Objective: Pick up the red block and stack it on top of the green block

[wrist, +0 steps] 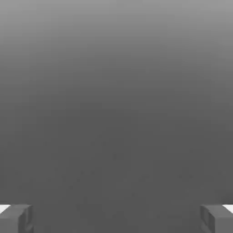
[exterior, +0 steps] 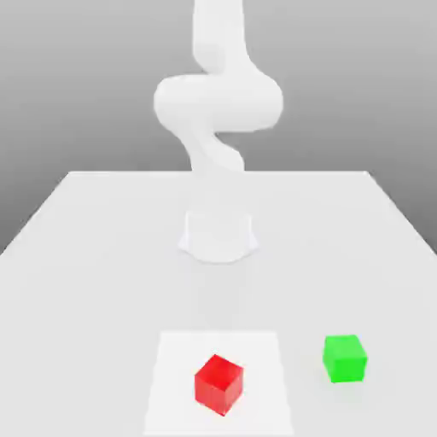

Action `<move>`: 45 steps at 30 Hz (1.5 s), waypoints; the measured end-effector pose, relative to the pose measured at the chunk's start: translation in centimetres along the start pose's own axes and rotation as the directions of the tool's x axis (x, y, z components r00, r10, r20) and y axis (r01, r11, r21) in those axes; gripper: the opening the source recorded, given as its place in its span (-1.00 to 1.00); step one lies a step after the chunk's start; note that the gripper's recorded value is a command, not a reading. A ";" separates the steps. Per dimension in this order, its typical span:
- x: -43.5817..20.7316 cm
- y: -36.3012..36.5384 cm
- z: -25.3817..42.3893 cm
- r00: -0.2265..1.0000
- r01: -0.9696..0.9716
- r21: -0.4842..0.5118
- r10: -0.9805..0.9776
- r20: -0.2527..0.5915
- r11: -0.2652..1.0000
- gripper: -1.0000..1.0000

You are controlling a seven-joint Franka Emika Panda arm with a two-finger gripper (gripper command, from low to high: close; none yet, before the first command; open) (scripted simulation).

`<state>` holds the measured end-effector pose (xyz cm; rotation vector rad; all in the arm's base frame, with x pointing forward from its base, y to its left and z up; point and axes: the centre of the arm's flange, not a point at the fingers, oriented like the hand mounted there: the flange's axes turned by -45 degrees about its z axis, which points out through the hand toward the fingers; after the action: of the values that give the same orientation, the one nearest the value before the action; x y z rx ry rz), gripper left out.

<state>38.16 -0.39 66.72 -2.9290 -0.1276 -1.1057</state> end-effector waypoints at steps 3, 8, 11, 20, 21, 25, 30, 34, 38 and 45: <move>-1.1 0.3 6.9 0.989 0.107 0.054 -0.112 0.092 0.993 0.00; -4.8 -0.1 17.2 0.931 0.266 0.157 -0.296 0.216 0.951 0.00; -8.0 -0.5 22.7 0.872 0.350 0.225 -0.404 0.276 0.909 0.00; -20.8 -1.4 35.3 0.602 0.541 0.447 -0.699 0.386 0.712 0.00; -22.4 -1.3 36.3 0.565 0.554 0.471 -0.726 0.393 0.686 0.00; -26.9 -1.1 39.7 0.485 0.579 0.520 -0.778 0.399 0.628 0.00; -30.0 -1.1 42.8 0.480 0.578 0.525 -0.781 0.401 0.625 -1.00; -30.0 -1.1 42.8 0.479 0.577 0.526 -0.780 0.402 0.625 -1.00; -28.7 -1.1 41.5 0.479 0.579 0.525 -0.782 0.400 0.623 -1.00; -25.7 -11.5 36.1 0.296 0.685 0.627 -0.928 0.225 0.371 -1.00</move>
<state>41.81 10.45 22.40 -2.5195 -1.8559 0.0015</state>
